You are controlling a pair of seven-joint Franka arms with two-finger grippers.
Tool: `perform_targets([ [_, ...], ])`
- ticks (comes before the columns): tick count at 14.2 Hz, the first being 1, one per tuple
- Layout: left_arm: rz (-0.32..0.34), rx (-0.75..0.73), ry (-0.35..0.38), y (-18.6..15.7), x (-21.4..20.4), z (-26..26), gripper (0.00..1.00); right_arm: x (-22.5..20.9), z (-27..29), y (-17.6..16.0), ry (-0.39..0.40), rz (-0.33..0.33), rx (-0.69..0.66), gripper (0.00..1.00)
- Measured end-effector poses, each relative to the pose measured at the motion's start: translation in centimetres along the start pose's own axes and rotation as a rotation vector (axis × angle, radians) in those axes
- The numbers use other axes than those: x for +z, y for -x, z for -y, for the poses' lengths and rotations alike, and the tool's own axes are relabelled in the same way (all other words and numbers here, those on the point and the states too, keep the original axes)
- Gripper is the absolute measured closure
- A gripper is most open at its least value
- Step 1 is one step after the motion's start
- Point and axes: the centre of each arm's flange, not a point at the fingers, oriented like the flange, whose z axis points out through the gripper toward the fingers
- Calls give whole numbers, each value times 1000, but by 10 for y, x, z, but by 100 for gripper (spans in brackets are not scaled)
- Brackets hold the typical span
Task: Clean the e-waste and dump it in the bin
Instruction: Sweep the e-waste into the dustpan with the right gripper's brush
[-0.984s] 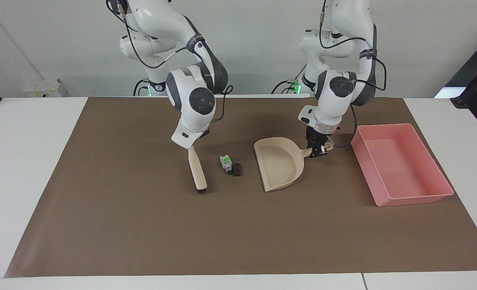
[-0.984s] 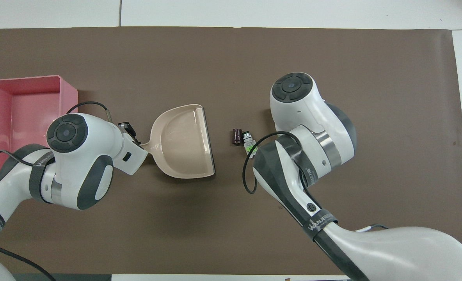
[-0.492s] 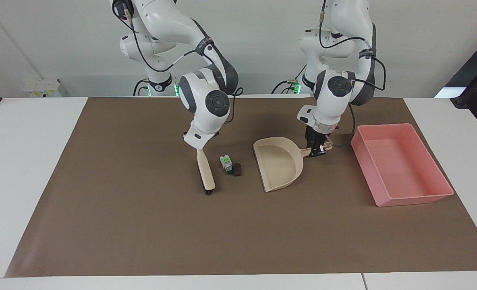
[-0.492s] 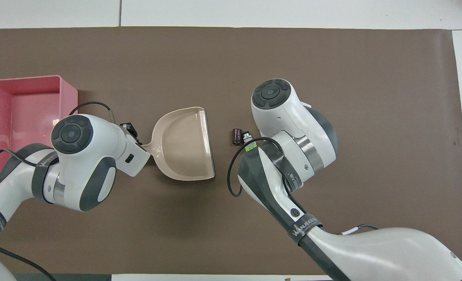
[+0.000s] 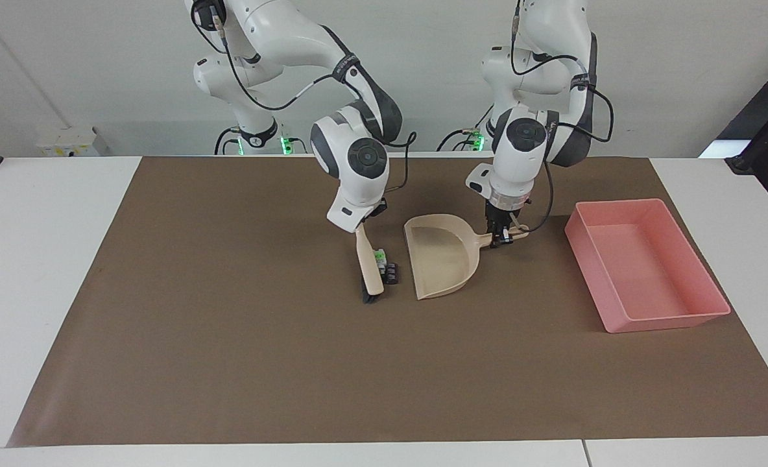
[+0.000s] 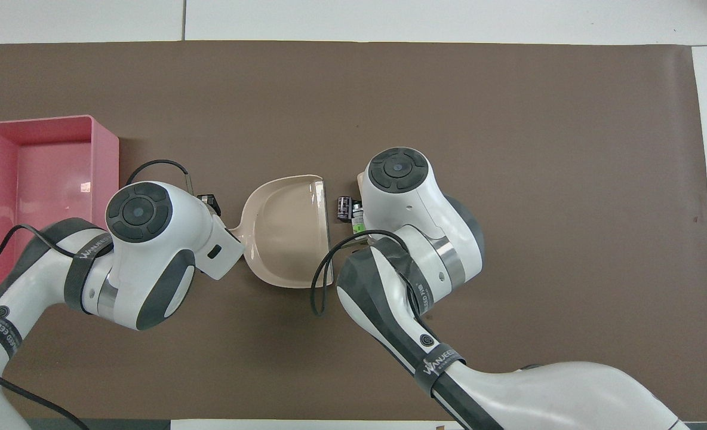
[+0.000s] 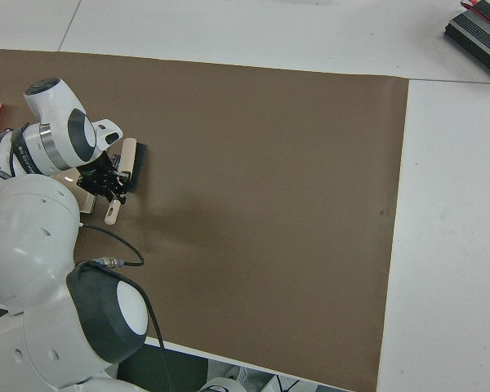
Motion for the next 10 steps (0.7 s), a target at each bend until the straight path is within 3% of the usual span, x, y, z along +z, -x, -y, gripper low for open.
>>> perform_targets([
  [5, 4, 3, 1, -3, 0, -2, 67, -2, 48, 4, -340, -37, -17, 74],
  [10, 5, 7, 1, -4, 0, -2, 67, -35, 66, 11, -398, -77, -39, 74],
])
